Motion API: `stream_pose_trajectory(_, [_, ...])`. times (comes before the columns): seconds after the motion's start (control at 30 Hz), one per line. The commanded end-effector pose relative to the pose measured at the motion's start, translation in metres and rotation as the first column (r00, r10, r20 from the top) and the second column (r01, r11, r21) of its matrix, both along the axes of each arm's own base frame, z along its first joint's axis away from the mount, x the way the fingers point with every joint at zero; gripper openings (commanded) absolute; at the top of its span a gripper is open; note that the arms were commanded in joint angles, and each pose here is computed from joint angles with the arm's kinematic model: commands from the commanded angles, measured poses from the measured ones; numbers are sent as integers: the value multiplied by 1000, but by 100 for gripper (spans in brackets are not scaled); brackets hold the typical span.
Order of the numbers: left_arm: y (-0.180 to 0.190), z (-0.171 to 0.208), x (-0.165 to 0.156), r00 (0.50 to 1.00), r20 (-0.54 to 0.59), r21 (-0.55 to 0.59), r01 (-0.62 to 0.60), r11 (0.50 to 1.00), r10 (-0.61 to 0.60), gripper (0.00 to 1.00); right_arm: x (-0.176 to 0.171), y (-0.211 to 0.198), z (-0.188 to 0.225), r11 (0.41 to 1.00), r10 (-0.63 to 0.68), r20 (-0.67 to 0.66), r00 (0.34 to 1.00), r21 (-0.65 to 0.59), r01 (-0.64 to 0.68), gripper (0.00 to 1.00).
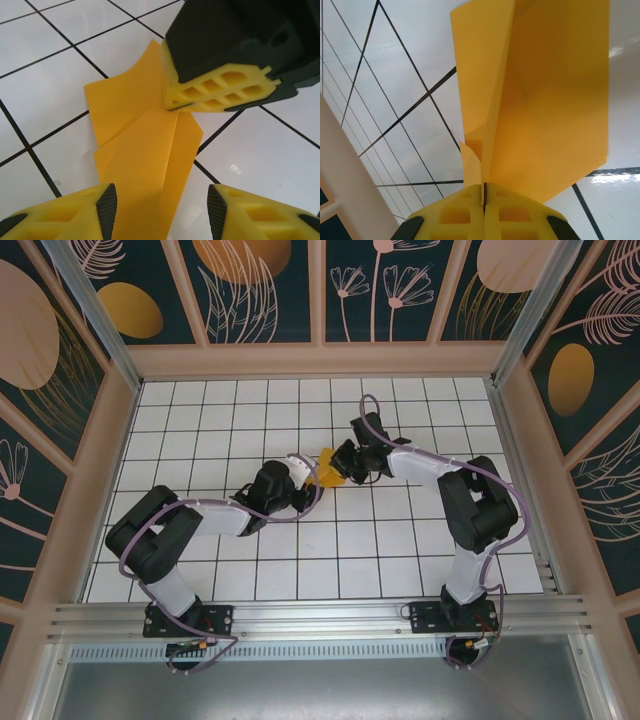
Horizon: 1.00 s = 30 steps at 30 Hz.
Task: Fold a paper plane with a square sheet of paper (pick it up from the middle)
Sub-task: Fourth fold the wing at the center of the table.
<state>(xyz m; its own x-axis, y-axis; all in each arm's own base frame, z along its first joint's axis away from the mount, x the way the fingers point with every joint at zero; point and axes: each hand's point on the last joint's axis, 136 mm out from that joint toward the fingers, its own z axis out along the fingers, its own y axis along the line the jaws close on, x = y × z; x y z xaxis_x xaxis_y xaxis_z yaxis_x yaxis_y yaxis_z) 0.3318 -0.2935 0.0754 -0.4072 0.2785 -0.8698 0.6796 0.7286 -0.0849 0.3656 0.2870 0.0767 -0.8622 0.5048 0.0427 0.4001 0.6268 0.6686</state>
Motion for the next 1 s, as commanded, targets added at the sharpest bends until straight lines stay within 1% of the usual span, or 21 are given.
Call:
stream_pose_trajectory(0.0, [-4, -2, 4, 998, 51, 0, 22, 1000, -22, 51, -3, 7, 4, 999, 20, -35, 999, 26, -19, 0])
stream_pose_trajectory(0.2, [-1, -6, 12, 997, 80, 17, -13, 1000, 12, 40, -7, 10, 7, 998, 47, -48, 998, 46, -44, 0])
stream_pose_trajectory(0.3, [1, -6, 14, 996, 90, 23, -25, 999, 23, 36, -14, 14, 6, 994, 70, -78, 994, 93, -63, 0])
stream_pose_trajectory(0.33, [2, -7, 14, 995, 95, 25, -28, 999, 26, 33, -16, 14, 7, 992, 75, -83, 994, 103, -66, 0])
stream_pose_trajectory(0.43, [3, -9, 12, 995, 97, 31, -23, 999, 20, 29, -19, 16, 9, 990, 86, -89, 992, 117, -75, 0])
stream_pose_trajectory(0.57, [2, -12, 11, 996, 93, 42, -13, 999, 9, 19, -19, 16, 13, 989, 93, -91, 992, 128, -81, 0])
stream_pose_trajectory(0.6, [2, -12, 10, 996, 92, 42, -10, 999, 6, 18, -19, 16, 13, 988, 96, -92, 991, 128, -84, 1])
stream_pose_trajectory(0.67, [1, -12, 9, 996, 85, 36, -2, 999, -1, 16, -18, 12, 12, 989, 102, -88, 991, 118, -91, 19])
stream_pose_trajectory(0.77, [-1, -14, 5, 998, 56, 15, 7, 1000, -8, 14, -13, 1, 15, 991, 105, -43, 994, 94, -100, 38])
stream_pose_trajectory(0.83, [-2, -17, 2, 1000, 28, -9, 5, 1000, -4, 14, -10, -3, 22, 988, 122, 24, 992, 91, -124, 46])
stream_pose_trajectory(0.97, [-3, -18, -6, 999, -33, -87, -7, 996, 5, 14, -12, -7, 31, 981, 169, 137, 976, 75, -180, 49])
